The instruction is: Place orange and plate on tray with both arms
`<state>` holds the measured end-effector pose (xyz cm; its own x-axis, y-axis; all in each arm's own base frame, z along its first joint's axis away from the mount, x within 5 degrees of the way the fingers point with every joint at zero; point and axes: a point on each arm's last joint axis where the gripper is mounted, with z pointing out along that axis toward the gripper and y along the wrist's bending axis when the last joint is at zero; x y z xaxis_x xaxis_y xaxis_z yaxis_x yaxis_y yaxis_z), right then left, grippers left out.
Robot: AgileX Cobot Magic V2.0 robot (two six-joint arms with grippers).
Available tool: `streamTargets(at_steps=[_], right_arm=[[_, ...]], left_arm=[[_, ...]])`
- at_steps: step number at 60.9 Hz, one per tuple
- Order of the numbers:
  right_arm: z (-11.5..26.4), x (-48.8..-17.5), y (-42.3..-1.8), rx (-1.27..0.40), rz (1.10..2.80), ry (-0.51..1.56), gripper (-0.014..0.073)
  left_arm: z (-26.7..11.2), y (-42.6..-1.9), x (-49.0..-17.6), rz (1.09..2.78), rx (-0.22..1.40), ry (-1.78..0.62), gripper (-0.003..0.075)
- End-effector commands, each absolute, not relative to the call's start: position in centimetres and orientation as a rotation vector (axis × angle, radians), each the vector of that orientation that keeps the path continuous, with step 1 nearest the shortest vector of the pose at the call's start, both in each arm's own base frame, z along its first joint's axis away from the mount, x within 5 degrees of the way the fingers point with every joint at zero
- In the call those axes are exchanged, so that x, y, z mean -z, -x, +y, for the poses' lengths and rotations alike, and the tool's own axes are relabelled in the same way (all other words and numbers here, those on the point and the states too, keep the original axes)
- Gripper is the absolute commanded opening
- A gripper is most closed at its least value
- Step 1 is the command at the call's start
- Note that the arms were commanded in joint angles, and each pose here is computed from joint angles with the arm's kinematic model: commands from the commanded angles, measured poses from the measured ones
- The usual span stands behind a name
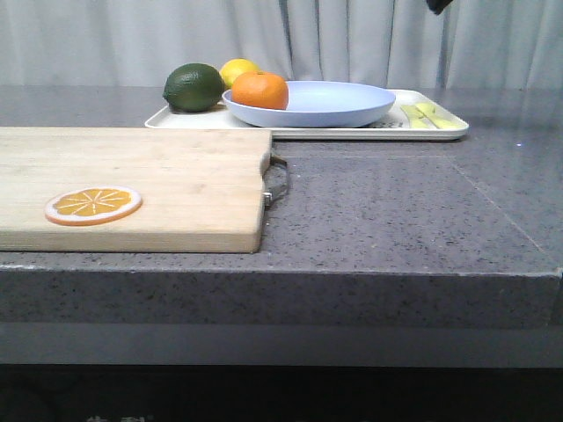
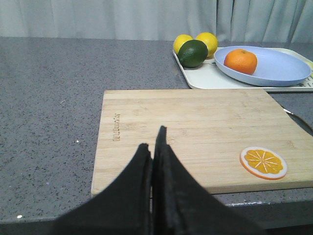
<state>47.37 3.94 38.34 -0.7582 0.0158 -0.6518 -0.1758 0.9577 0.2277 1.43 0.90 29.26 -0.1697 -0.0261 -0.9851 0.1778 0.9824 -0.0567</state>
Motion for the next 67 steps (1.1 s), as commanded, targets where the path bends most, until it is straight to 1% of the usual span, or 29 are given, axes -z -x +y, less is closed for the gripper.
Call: streamTargets(at_steps=[1, 11, 19, 24, 32, 35, 39, 48, 55, 61, 67], right_arm=[[3.7, -43.8, -42.7, -0.316, 2.372, 0.140, -0.0061], [3.5, -45.1, -38.9, -0.287, 2.402, 0.179, -0.0061], [2.7, -45.5, -35.3, -0.193, 2.445, 0.172, -0.0061], [2.1, -45.1, -33.0, -0.116, 2.483, 0.177, -0.0061], [1.5, -43.8, -29.7, -0.041, 2.549, 0.184, -0.0061], [1.4, -43.6, -28.3, -0.036, 2.559, 0.184, -0.0061], [1.3, -42.5, -26.6, -0.038, 2.593, 0.185, -0.0061], [1.2, -40.6, -22.8, -0.038, 2.596, 0.182, -0.0061], [1.1, -39.1, -19.8, -0.036, 2.535, 0.174, -0.0061], [1.0, -37.8, -17.3, -0.021, 2.442, 0.187, -0.0061], [0.9, -36.8, -14.8, -0.012, 2.293, 0.171, -0.0061]], left_arm=[[1.0, -1.0, -30.7, 1.625, 0.200, -0.108, -0.0018], [1.0, -1.0, -30.7, 1.625, 0.200, -0.108, -0.0018], [1.0, -1.0, -30.7, 1.625, 0.200, -0.108, -0.0018], [1.0, -1.0, -30.7, 1.625, 0.198, -0.109, -0.0018], [1.0, -1.0, -30.7, 1.625, 0.198, -0.109, -0.0018], [1.0, -1.0, -30.7, 1.625, 0.198, -0.109, -0.0018], [1.0, -1.0, -30.7, 1.625, 0.198, -0.109, -0.0018], [1.0, -1.0, -30.7, 1.625, 0.198, -0.109, -0.0018], [1.0, -1.0, -30.7, 1.625, 0.198, -0.109, -0.0018], [1.0, -1.0, -30.7, 1.625, 0.198, -0.109, -0.0018], [1.0, -1.0, -30.7, 1.625, 0.198, -0.109, -0.0018]])
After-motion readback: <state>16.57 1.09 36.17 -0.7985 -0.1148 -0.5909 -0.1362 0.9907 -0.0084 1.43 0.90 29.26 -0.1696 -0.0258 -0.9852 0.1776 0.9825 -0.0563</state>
